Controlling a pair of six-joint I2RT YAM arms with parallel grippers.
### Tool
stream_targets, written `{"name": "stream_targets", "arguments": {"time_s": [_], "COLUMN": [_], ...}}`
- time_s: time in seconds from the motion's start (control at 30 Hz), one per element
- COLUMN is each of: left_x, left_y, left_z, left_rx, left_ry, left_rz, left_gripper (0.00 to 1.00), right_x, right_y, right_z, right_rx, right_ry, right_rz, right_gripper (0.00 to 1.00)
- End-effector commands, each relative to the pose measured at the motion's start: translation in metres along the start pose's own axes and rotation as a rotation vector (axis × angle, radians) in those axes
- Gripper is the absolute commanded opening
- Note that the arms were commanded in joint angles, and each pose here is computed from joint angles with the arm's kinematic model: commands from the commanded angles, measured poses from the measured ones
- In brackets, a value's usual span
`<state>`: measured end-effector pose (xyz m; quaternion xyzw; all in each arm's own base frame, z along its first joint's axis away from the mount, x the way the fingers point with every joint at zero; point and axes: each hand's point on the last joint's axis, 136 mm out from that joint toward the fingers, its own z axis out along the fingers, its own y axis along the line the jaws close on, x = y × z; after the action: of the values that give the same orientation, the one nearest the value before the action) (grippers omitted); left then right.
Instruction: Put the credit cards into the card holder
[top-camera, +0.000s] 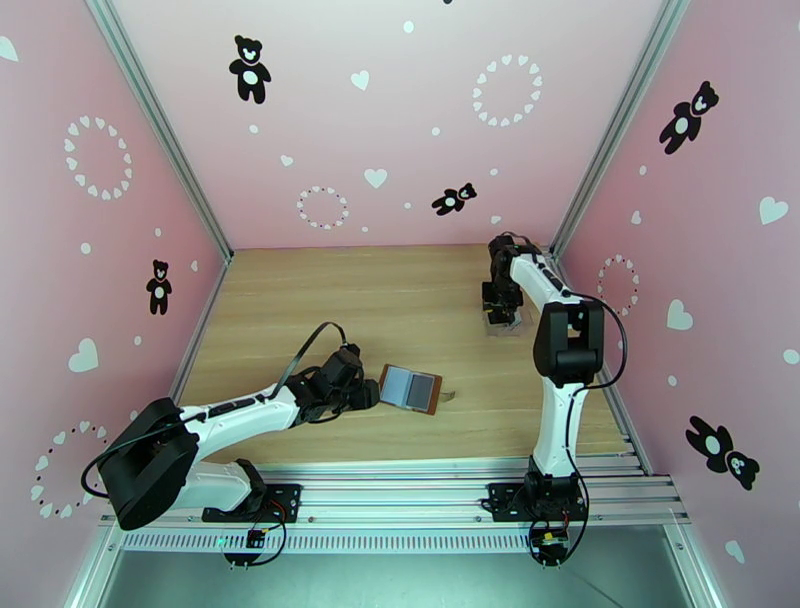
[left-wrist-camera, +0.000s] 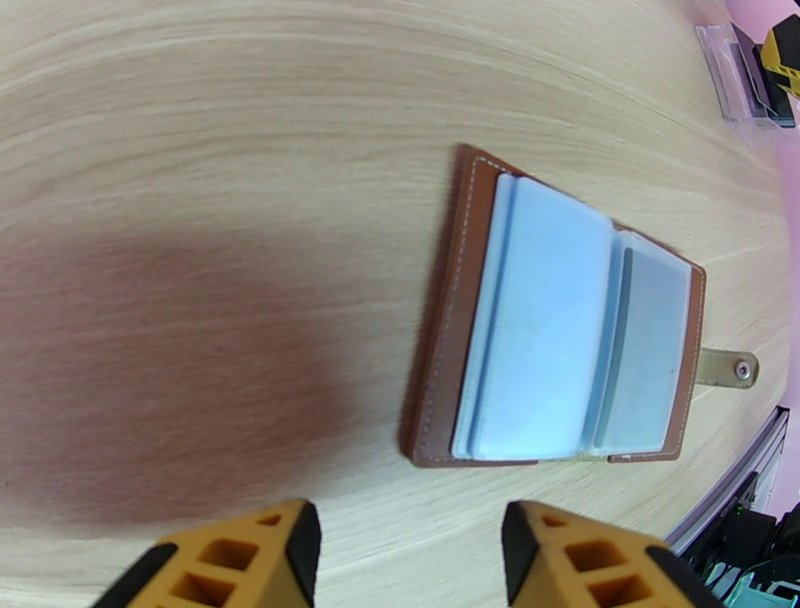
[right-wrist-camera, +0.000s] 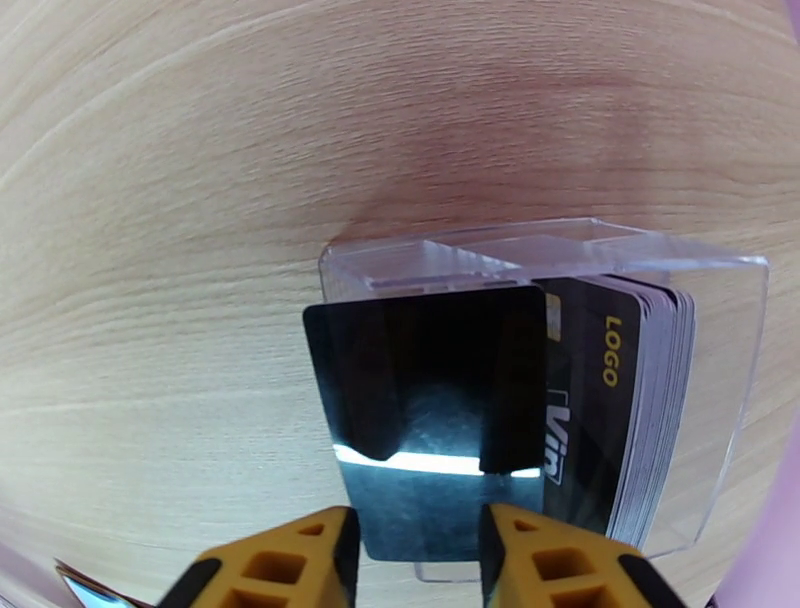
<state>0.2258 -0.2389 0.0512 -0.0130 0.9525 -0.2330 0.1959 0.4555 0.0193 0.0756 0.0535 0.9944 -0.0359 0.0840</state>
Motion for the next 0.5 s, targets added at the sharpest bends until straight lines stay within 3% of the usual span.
{"name": "stream_targets", "arguments": {"time_s": [0.0, 0.47], "left_x": [-0.001, -0.001], "left_y": [0.002, 0.002], "left_z": [0.001, 0.000], "left_rx": [0.003, 0.000], "left_ry": [-0.007, -0.009], "left_rz": [-0.011, -0.008], "left_gripper": [0.53, 0.53], "right_x": [0.002, 0.003], "right_y": [-0.006, 0.006], "right_z": [0.005, 0.003], "right_rx": [0.027, 0.099], "right_ry": [0.031, 0.033], "right_rz": [-0.001, -0.080], "right_gripper": [0.45, 0.62]}}
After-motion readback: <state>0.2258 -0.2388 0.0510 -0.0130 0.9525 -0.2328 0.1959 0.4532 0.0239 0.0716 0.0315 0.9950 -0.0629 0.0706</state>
